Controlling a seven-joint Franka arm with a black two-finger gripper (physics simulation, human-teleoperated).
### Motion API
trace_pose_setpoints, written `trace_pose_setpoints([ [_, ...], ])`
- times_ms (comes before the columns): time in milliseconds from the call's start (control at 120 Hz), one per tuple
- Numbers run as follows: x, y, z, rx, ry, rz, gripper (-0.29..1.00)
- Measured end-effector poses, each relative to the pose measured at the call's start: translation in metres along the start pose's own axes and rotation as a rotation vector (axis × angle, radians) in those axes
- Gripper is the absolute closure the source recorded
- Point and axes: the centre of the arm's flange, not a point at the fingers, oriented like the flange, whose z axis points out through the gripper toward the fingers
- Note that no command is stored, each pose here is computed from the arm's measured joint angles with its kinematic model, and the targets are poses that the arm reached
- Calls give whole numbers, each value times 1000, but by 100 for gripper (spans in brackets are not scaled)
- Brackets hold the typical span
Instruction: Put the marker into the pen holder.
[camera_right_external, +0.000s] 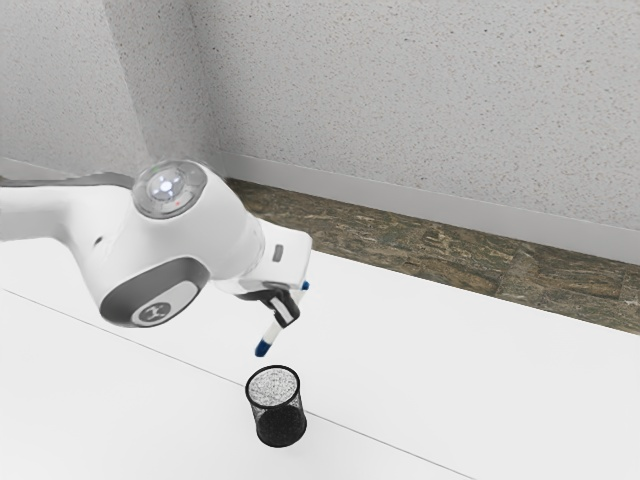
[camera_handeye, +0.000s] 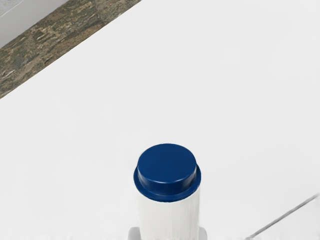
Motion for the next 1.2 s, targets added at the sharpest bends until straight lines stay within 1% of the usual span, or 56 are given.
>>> trace_pose_setpoints([
  [167,-18,28,3,9,-7,-92,79],
  [408,-28,35,32,-15,-62,-242,79],
  [650,-30,19,59,41,-61,-234,79],
  [967,-30,30,66,42,-39,-261,79],
  [1125,-30,29,65,44,-37,-295,44],
  [1200,-29,29,63,47,-34,-306,31],
])
